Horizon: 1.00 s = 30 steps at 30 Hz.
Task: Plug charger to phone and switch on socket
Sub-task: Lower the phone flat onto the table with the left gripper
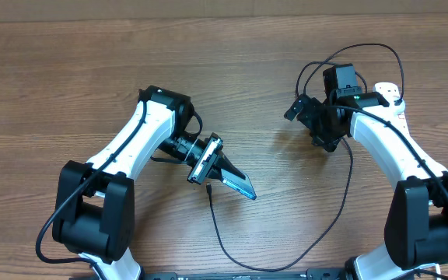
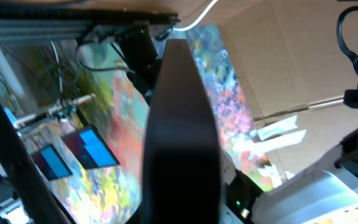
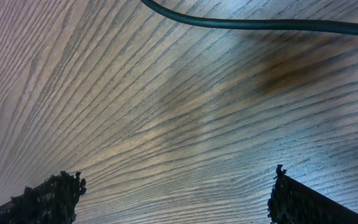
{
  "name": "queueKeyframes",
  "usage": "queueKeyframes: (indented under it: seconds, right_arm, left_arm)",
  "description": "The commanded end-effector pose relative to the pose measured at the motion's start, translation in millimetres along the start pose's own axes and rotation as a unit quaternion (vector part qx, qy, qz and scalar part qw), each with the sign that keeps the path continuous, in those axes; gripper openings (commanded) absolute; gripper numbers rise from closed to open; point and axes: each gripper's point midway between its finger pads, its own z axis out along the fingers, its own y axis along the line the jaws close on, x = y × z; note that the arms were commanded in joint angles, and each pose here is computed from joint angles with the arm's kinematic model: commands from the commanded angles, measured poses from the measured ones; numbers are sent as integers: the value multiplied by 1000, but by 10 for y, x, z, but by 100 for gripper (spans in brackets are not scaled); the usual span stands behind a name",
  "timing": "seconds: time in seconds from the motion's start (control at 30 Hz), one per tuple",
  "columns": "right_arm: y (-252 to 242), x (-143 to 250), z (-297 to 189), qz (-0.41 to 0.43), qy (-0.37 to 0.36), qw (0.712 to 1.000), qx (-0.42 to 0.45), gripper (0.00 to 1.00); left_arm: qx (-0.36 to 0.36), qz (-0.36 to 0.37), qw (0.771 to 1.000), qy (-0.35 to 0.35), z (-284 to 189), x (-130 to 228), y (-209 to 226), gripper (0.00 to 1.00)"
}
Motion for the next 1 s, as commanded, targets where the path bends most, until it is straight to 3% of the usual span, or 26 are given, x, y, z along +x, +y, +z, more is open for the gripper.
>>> queueKeyframes:
  seconds: [0.0, 0.2, 0.43, 0.53, 0.7, 0.97]
  right_arm:
    - [5, -42, -12, -3, -8, 1000, 2, 100]
    - [5, -42, -12, -3, -8, 1000, 2, 100]
    - [5, -42, -12, -3, -8, 1000, 2, 100]
    - [5, -42, -12, -3, -8, 1000, 2, 100]
    - [5, -42, -12, -3, -8, 1000, 2, 100]
    - [5, -42, -12, -3, -8, 1000, 2, 100]
  left_arm:
    - [-15, 20, 999, -21, -7, 1, 2, 4]
    - [-89, 91, 983, -131, -94, -481, 126, 4]
    - [-147, 188, 937, -256, -322, -1014, 52, 4]
    - [-150, 281, 910, -267, -354, -1103, -101, 4]
    - [-141, 363, 871, -298, -425, -1229, -355, 4]
    - [-88, 462, 840, -271, -507, -1128, -594, 4]
